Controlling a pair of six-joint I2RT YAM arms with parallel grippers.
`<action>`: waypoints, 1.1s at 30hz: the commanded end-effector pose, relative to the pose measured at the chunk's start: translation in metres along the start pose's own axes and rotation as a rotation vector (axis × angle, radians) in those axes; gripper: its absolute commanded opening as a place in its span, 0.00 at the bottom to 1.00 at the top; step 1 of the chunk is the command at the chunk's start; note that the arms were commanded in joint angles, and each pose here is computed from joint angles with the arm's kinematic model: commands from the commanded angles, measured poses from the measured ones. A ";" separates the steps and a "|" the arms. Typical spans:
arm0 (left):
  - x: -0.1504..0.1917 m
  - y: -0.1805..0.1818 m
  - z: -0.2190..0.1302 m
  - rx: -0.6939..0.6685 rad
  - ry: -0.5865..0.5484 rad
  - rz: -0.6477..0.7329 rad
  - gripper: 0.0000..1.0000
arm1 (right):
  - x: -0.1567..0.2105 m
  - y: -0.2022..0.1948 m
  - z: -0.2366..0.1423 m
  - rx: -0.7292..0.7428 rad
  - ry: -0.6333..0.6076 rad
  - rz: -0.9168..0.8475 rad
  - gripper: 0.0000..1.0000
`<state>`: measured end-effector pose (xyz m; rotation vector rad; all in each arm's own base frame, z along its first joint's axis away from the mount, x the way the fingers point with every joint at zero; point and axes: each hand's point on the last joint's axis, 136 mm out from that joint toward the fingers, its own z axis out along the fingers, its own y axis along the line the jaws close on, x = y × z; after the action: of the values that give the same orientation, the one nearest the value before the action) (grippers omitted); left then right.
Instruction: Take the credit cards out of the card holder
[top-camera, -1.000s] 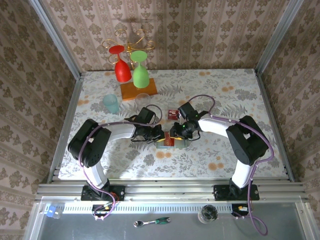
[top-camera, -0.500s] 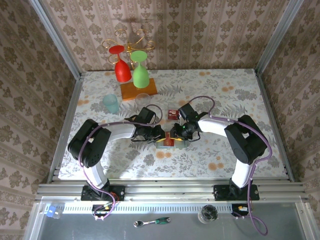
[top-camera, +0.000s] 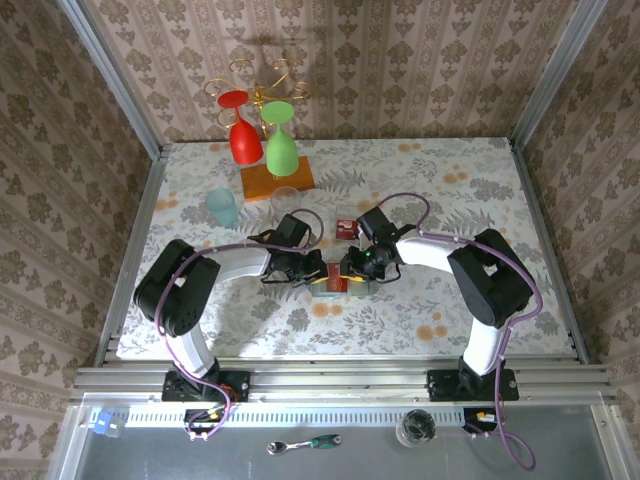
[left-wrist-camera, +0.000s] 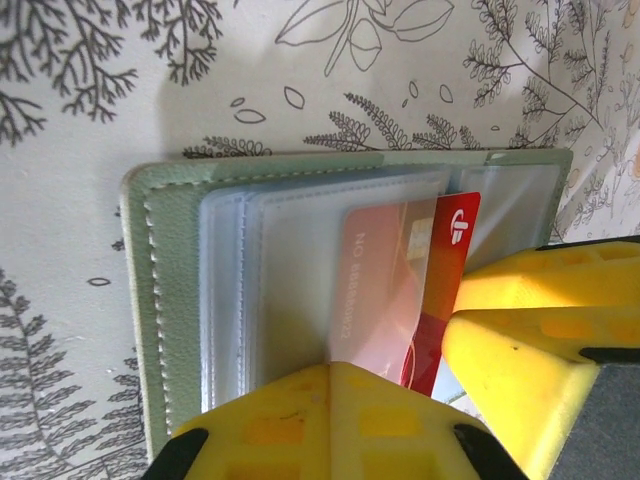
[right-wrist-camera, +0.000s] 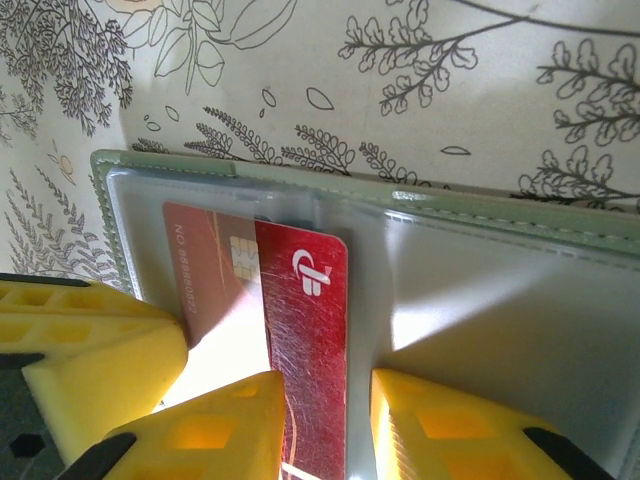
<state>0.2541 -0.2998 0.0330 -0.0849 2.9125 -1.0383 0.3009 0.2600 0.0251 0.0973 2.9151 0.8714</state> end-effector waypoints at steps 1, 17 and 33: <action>-0.002 -0.005 -0.006 -0.005 -0.013 0.023 0.03 | 0.004 -0.005 0.005 -0.005 0.019 0.026 0.29; 0.004 0.003 0.004 -0.023 0.037 0.000 0.00 | 0.002 0.004 0.007 -0.098 0.019 0.061 0.26; 0.005 0.003 0.003 -0.026 0.038 0.002 0.00 | 0.001 0.007 0.003 -0.118 0.005 0.067 0.16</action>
<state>0.2538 -0.3005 0.0319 -0.0860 2.9267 -1.0351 0.3040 0.2682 0.0271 0.1721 2.8654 1.0345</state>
